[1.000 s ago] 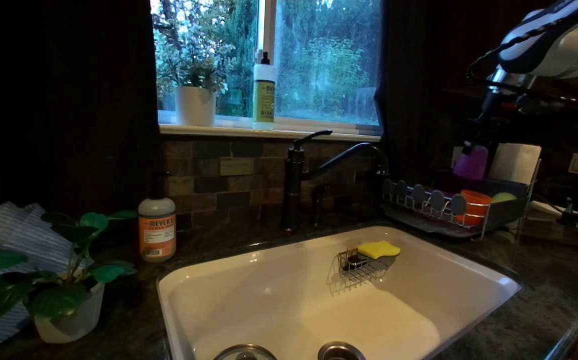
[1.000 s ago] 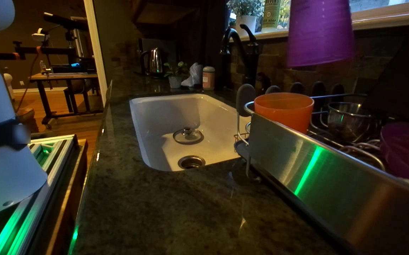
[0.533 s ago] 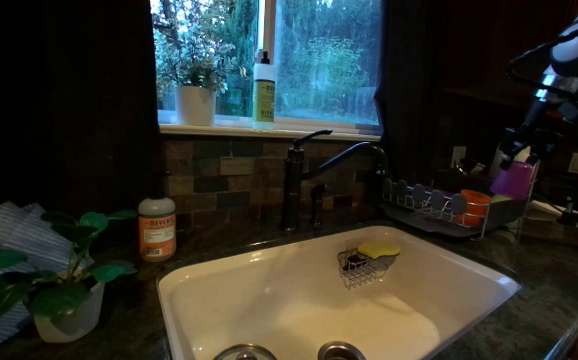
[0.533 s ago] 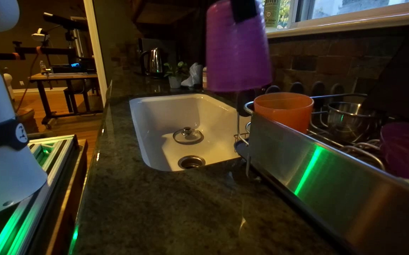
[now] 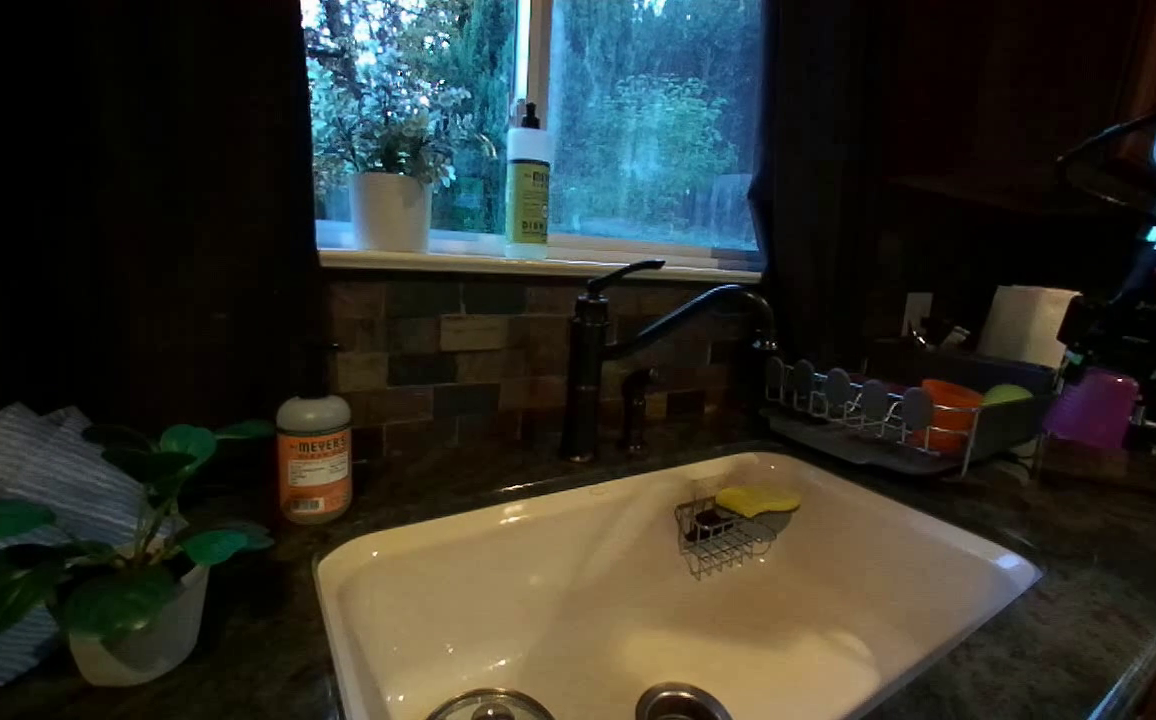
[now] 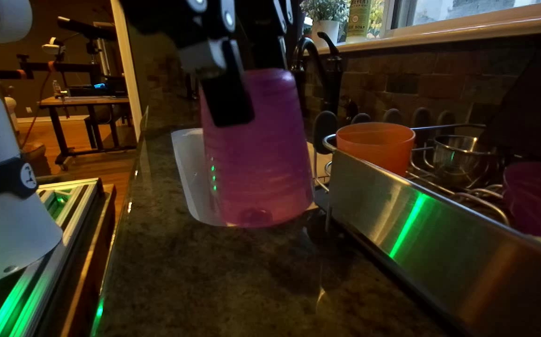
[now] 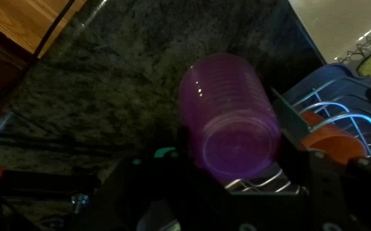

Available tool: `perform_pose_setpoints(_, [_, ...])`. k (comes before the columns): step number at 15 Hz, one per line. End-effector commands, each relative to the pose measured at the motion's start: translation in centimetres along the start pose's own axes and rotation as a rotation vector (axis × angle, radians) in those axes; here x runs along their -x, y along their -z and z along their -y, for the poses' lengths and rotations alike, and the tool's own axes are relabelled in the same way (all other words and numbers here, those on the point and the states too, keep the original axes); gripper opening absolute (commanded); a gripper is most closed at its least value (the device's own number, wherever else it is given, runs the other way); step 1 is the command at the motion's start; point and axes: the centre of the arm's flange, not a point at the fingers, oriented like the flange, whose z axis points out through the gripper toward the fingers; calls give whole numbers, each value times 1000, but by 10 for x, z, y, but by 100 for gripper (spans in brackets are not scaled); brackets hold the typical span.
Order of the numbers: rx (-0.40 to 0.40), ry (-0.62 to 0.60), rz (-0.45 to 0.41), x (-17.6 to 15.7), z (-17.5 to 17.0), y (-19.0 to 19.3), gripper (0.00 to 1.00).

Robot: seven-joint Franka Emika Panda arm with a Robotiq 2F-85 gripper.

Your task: Remove the purple cup from the dish rack and put it on the counter.

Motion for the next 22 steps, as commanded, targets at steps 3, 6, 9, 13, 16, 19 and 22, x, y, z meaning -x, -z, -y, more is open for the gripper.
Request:
perform_pose_setpoints(3, [10, -111, 102, 13, -26, -65, 42])
perform_pose_setpoints(6, [43, -147, 124, 13, -35, -86, 42])
perform_pose_setpoints(9, [115, -181, 119, 12, -42, -97, 42])
perform_pose_setpoints(13, [195, -216, 107, 10, -48, -105, 42])
perform_pose_setpoints(16, [196, -226, 90, 7, -40, -96, 98])
perform_pose_setpoints(19, [163, -189, 28, 1, -27, -53, 100])
perform_pose_setpoints(22, [82, -59, 14, 3, -10, 1, 100])
